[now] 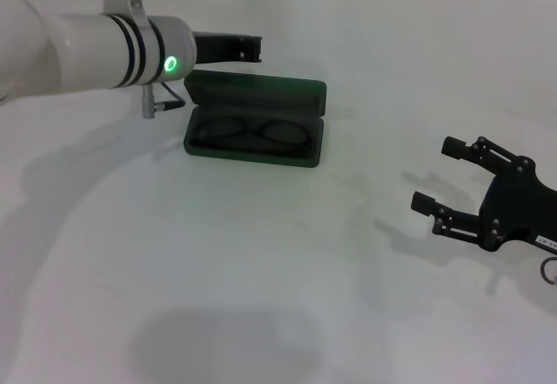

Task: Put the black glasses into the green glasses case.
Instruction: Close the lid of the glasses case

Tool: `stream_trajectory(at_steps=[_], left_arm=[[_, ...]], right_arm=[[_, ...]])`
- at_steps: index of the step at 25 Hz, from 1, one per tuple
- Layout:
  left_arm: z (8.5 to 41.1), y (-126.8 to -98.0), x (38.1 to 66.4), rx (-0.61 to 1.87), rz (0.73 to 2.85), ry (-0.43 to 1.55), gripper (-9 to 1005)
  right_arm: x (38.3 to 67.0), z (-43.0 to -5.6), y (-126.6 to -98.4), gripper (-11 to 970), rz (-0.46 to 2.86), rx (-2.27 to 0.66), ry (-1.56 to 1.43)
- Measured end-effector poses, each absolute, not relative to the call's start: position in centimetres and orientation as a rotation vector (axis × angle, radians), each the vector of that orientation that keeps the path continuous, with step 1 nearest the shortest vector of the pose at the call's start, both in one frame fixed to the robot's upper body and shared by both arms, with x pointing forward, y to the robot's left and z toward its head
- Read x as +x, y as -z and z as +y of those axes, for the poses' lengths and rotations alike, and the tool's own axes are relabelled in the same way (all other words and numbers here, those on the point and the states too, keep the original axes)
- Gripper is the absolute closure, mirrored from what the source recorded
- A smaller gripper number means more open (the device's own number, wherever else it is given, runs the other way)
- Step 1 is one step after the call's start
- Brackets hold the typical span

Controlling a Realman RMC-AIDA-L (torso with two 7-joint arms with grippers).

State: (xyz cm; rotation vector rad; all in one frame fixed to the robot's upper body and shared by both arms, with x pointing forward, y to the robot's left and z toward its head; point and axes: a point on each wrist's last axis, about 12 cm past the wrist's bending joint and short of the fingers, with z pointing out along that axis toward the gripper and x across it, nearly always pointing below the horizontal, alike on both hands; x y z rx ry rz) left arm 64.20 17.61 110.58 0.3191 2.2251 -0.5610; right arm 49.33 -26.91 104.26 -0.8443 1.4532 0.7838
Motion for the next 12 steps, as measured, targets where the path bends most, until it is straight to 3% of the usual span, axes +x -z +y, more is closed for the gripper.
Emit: stream_trajectory(at_steps=[12], left_arm=[[19.3,-109.1,62.4,0.351,2.168,0.601,992]], right_arm=[[49.6,-26.8,-104.4,96,1.45,-0.851,-0.783]])
